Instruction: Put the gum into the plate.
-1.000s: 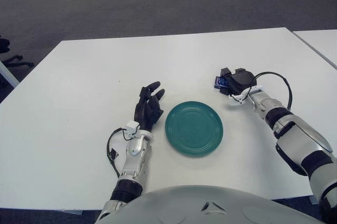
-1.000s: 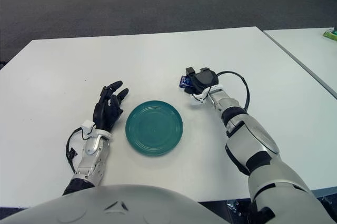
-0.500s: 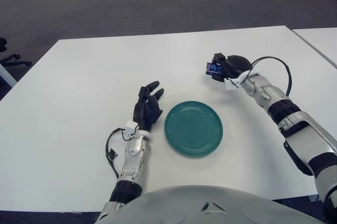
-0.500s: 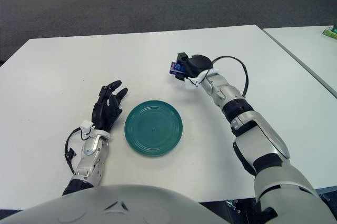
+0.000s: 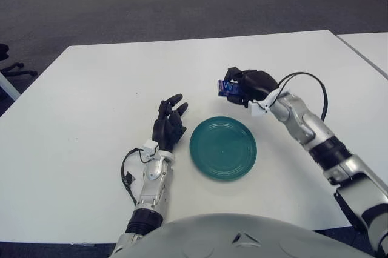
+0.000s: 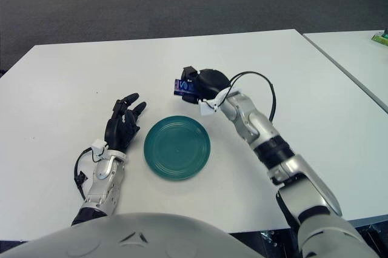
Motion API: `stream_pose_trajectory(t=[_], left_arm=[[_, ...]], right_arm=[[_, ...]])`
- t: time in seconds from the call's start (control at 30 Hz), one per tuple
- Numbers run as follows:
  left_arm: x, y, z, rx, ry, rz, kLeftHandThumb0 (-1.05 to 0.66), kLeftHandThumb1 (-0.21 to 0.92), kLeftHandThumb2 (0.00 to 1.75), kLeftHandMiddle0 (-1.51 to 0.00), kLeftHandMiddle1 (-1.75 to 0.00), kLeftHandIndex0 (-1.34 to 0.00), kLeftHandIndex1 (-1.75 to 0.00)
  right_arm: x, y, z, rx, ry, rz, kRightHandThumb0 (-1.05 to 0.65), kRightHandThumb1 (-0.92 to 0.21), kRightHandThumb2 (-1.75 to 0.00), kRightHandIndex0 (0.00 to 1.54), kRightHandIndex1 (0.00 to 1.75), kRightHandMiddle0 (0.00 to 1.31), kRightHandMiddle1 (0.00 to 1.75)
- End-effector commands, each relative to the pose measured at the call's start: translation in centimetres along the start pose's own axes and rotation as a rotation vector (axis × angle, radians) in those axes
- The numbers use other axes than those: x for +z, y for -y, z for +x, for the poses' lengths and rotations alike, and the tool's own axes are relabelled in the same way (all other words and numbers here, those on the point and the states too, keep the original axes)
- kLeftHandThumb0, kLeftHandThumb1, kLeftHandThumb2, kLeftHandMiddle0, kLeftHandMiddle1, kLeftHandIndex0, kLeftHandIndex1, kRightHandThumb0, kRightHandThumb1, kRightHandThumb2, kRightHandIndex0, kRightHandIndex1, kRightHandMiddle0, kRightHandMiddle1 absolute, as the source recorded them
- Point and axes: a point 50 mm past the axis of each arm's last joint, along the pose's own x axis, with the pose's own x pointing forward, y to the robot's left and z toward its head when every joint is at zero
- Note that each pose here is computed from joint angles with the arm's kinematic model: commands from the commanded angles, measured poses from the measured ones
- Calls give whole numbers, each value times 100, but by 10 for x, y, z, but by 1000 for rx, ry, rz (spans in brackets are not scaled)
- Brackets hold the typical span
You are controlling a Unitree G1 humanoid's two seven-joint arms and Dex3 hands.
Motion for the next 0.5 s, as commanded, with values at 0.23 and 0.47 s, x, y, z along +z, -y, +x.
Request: stream_pose_trajectory(t=[0.23,0.47], left_arm=[[-9,9,-7,50,-24,-71,-91,92,88,-38,-58,-22,-110],[-11,8,-7,74,-45,-62,-91,92,90,-36,-56,-21,-110]], right_arm=[[38,6,-19,80,116,-70,-43,-92,-78,98,175,72,175],[58,7,-26,157,241,-195,-46,-92,-78,96,175,71,175]])
